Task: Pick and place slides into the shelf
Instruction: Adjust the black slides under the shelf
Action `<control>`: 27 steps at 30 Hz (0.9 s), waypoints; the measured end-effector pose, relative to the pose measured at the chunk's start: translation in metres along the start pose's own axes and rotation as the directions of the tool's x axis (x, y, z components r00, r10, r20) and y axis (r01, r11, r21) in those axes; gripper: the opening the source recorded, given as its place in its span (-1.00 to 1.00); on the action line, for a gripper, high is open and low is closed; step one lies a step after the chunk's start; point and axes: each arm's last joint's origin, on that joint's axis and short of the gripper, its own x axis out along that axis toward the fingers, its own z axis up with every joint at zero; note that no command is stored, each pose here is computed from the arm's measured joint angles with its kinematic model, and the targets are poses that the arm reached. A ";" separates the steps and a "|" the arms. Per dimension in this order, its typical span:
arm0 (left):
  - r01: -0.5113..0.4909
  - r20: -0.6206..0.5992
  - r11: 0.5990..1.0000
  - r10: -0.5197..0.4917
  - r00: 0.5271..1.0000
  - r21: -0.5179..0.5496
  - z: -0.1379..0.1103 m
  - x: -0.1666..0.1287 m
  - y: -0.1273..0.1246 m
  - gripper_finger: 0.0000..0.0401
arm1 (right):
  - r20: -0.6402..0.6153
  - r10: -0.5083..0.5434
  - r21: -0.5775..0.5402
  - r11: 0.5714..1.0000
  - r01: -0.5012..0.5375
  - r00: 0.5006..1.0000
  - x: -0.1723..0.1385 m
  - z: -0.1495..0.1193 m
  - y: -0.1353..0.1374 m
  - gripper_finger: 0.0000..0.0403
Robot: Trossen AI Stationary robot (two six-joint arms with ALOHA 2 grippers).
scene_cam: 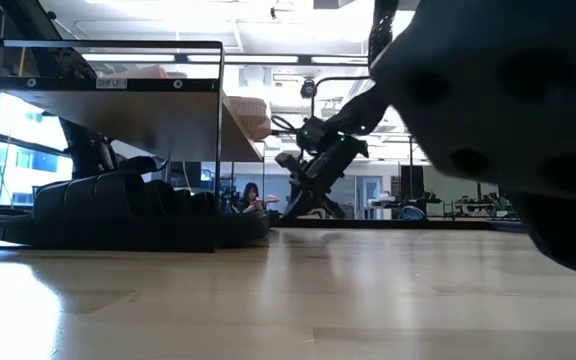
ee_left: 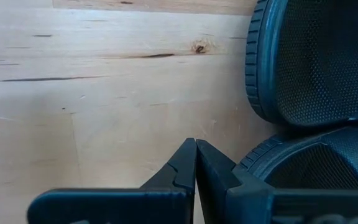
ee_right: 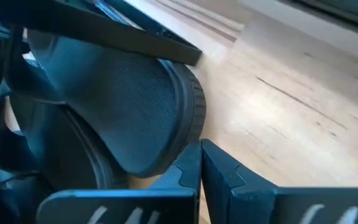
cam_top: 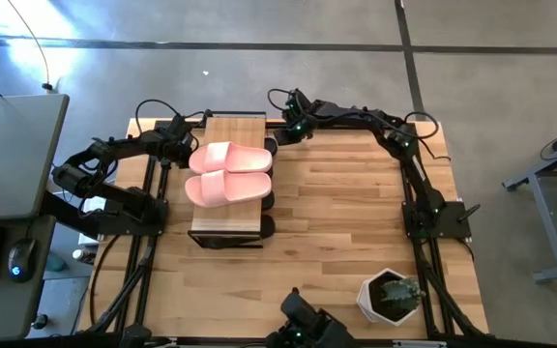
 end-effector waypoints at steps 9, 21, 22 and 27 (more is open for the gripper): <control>0.000 0.001 1.000 0.000 1.000 0.014 0.000 0.000 0.000 -1.00 | -0.026 0.013 -0.084 0.996 -0.016 1.000 0.001 0.004 0.003 -1.00; -0.001 -0.001 1.000 0.001 1.000 0.021 0.000 0.000 0.000 -1.00 | -0.054 0.109 -0.170 0.978 -0.117 0.993 -0.003 0.007 0.001 -1.00; -0.001 -0.001 1.000 0.001 1.000 0.021 0.000 0.000 0.000 -1.00 | -0.053 0.118 -0.171 0.977 -0.125 0.992 -0.004 0.008 0.000 -1.00; -0.001 -0.002 1.000 0.001 1.000 0.022 0.000 0.000 0.000 -1.00 | -0.053 0.142 -0.148 0.978 -0.148 0.988 -0.004 0.010 -0.003 -1.00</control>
